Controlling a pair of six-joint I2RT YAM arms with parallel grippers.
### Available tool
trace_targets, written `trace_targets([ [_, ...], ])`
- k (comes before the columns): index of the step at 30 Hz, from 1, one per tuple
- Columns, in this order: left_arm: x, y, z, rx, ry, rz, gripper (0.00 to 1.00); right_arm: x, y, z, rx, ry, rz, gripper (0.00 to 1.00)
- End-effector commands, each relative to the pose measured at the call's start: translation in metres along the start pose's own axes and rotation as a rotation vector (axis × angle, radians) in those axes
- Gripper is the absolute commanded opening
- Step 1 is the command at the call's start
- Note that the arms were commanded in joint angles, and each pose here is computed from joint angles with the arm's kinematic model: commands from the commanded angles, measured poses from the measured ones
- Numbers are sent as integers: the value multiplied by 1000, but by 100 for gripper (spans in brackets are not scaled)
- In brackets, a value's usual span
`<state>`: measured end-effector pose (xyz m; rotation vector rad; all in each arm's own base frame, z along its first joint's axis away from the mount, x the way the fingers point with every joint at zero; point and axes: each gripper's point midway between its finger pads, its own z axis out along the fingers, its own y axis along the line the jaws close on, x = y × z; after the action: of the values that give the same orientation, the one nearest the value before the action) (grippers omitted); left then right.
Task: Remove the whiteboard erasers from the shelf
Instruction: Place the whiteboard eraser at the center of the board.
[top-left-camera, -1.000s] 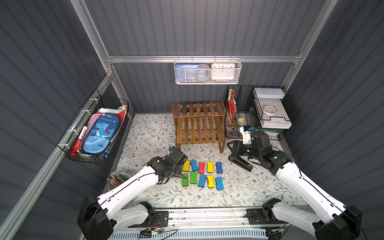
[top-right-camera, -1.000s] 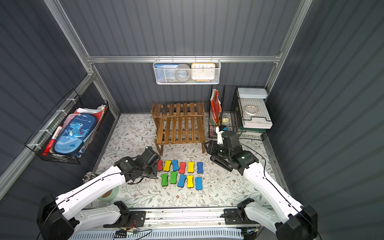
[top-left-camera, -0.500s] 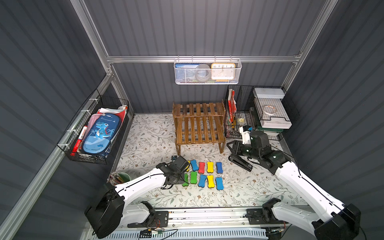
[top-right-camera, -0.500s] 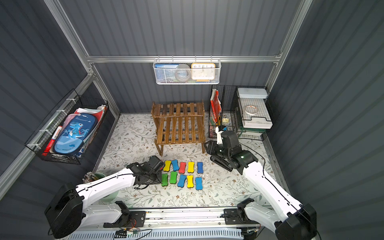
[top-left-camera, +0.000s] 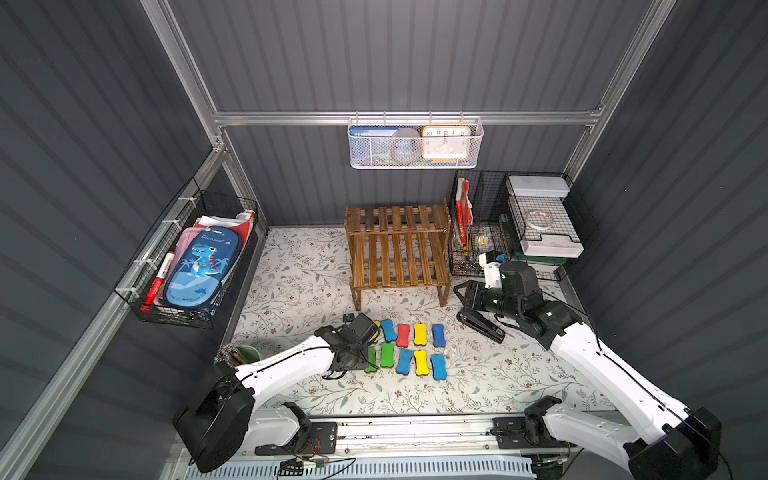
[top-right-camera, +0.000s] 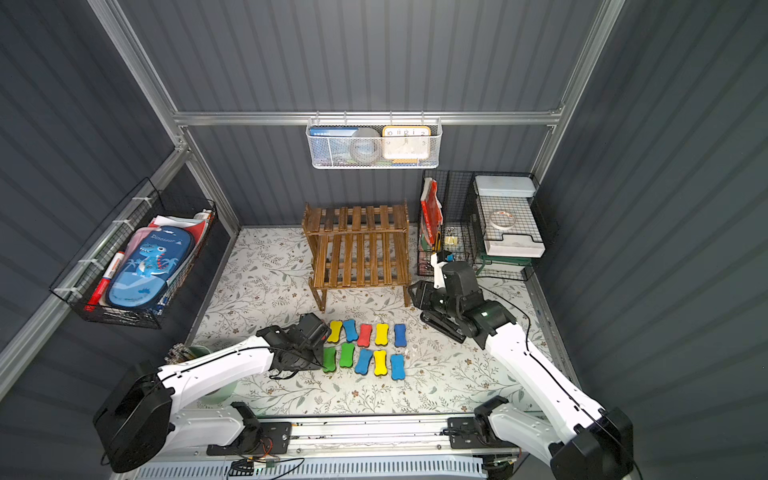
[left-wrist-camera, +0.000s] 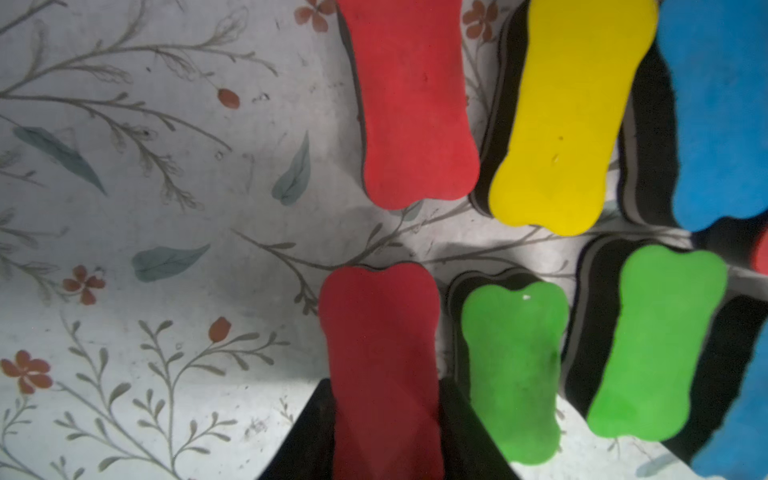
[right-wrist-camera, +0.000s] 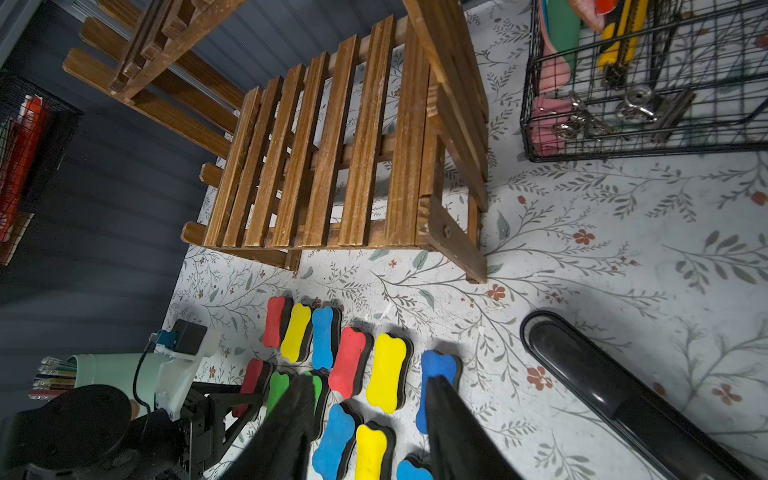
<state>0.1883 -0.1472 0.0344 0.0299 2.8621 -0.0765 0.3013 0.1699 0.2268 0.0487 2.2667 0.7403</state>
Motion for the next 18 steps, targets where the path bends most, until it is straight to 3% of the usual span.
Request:
trace_targets([
  [1, 6, 5, 4, -23, 18, 4, 49, -4, 0, -2, 1, -15, 4, 48],
  [9, -8, 5, -21, -14, -37, -6, 72, -6, 1, -5, 2, -26, 11, 49],
  [12, -26, -2, -51, 34, -116, -27, 99, -8, 1, -7, 3, -35, 15, 51],
  [18, -84, 24, -118, -117, -361, -6, 99, -10, 2, -10, 4, -48, 24, 53],
])
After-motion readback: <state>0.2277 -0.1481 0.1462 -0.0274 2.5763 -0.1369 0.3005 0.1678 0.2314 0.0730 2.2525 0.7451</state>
